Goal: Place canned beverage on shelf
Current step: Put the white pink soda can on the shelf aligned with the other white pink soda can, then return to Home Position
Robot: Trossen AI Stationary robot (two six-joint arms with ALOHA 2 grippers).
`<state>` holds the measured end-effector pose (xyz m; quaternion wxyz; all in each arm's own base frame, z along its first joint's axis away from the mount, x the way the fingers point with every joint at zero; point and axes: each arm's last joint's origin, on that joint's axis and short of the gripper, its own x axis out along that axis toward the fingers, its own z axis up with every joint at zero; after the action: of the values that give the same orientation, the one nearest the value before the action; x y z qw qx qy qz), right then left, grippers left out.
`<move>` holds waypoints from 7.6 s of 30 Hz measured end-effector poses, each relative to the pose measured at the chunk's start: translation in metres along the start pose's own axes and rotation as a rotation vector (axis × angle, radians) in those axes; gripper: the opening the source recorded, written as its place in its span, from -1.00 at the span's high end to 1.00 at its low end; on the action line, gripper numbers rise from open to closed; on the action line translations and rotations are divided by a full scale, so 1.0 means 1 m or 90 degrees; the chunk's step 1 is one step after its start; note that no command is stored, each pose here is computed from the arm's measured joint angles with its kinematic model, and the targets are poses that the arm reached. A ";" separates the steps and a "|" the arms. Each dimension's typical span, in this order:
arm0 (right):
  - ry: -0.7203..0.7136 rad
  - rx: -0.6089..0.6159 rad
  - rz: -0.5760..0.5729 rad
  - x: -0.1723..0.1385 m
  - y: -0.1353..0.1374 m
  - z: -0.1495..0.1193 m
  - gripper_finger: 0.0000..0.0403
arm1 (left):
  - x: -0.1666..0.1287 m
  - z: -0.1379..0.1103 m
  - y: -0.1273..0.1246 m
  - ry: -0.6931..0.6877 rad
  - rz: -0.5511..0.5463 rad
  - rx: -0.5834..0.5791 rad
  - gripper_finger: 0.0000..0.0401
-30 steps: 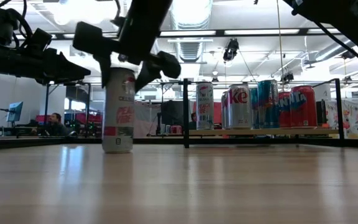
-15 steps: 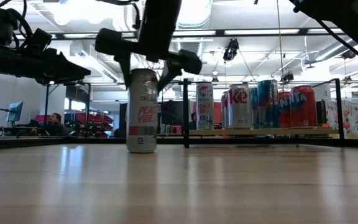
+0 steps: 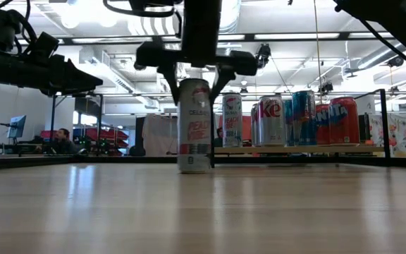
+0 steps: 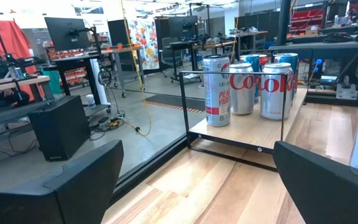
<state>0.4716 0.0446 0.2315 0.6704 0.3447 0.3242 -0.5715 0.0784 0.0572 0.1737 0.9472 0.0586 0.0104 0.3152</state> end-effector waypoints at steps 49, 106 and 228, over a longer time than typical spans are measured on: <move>0.122 -0.004 -0.048 -0.026 -0.020 0.009 -0.95 | 0.000 0.000 0.000 0.000 0.000 0.000 -0.99; 0.409 -0.099 0.015 0.003 -0.024 0.069 -0.19 | 0.000 0.000 0.000 0.000 0.000 0.000 -0.99; 0.305 0.091 0.006 0.031 -0.106 0.208 -0.50 | 0.000 0.000 0.000 0.000 0.000 0.000 -0.99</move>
<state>0.3790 -0.1569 0.3105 0.5509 0.5185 0.4310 -0.4920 0.0784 0.0572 0.1737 0.9472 0.0587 0.0103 0.3151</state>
